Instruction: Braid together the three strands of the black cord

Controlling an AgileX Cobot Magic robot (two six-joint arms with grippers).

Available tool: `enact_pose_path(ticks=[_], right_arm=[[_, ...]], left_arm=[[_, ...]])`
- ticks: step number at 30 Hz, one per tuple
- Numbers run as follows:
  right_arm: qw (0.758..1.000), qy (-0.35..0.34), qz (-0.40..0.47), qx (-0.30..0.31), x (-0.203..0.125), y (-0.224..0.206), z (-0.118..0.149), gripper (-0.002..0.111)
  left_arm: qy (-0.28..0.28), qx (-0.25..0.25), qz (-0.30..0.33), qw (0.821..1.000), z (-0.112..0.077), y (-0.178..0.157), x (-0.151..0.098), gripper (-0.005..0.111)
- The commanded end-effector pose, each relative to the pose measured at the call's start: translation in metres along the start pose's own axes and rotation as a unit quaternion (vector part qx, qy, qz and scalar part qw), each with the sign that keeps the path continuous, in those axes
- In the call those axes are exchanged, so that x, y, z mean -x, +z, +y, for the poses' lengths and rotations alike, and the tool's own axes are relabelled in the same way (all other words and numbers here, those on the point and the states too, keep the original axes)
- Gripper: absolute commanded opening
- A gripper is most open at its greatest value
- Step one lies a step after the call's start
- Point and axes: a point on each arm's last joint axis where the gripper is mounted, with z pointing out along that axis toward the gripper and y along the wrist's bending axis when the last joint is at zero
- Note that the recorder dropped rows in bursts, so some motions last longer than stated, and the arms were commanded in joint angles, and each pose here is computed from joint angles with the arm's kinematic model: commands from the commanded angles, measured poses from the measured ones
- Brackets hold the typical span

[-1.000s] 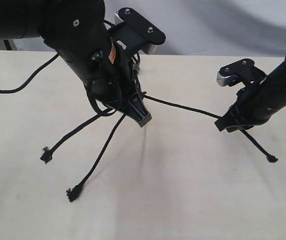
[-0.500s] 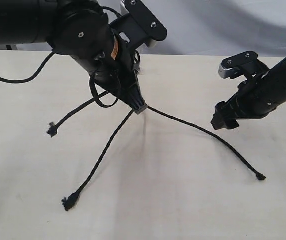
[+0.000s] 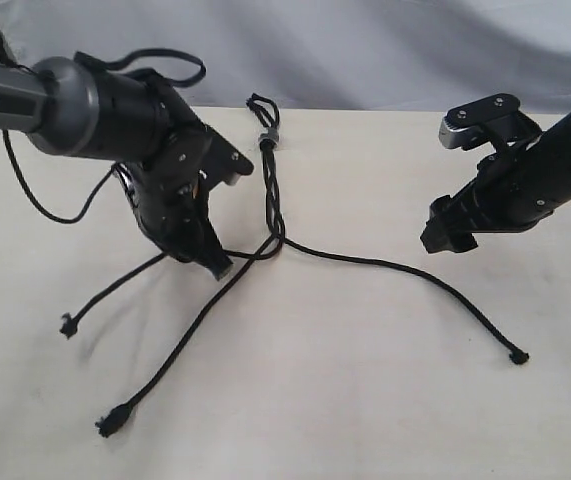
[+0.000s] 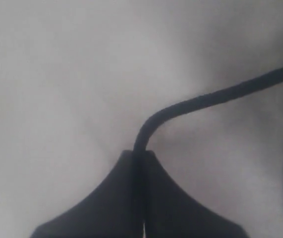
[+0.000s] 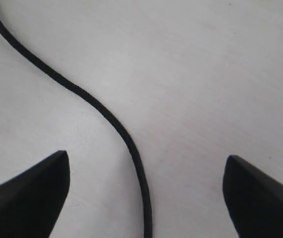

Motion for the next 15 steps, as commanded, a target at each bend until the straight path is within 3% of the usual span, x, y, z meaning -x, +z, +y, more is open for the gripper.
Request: enact_pose_path(ticks=[1, 8, 12, 15], right_arm=[[1.0, 0.003, -0.004, -0.002, -0.001, -0.003, -0.001, 0.079], [1.0, -0.001, -0.009, -0.004, 0.0, -0.003, -0.002, 0.079], [1.0, -0.001, -0.009, -0.004, 0.0, -0.003, -0.002, 0.079], [1.0, -0.001, -0.009, -0.004, 0.0, -0.003, -0.002, 0.079]], left_arm=[[-0.019, -0.052, 0.048, 0.997, -0.019, 0.028, -0.011, 0.002], [-0.045, -0.148, 0.114, 0.981, -0.062, 0.038, -0.042, 0.002], [0.029, -0.206, 0.119, 0.971, -0.12, 0.025, -0.05, 0.002], [0.119, -0.22, 0.072, 0.966, -0.164, 0.006, -0.047, 0.002]])
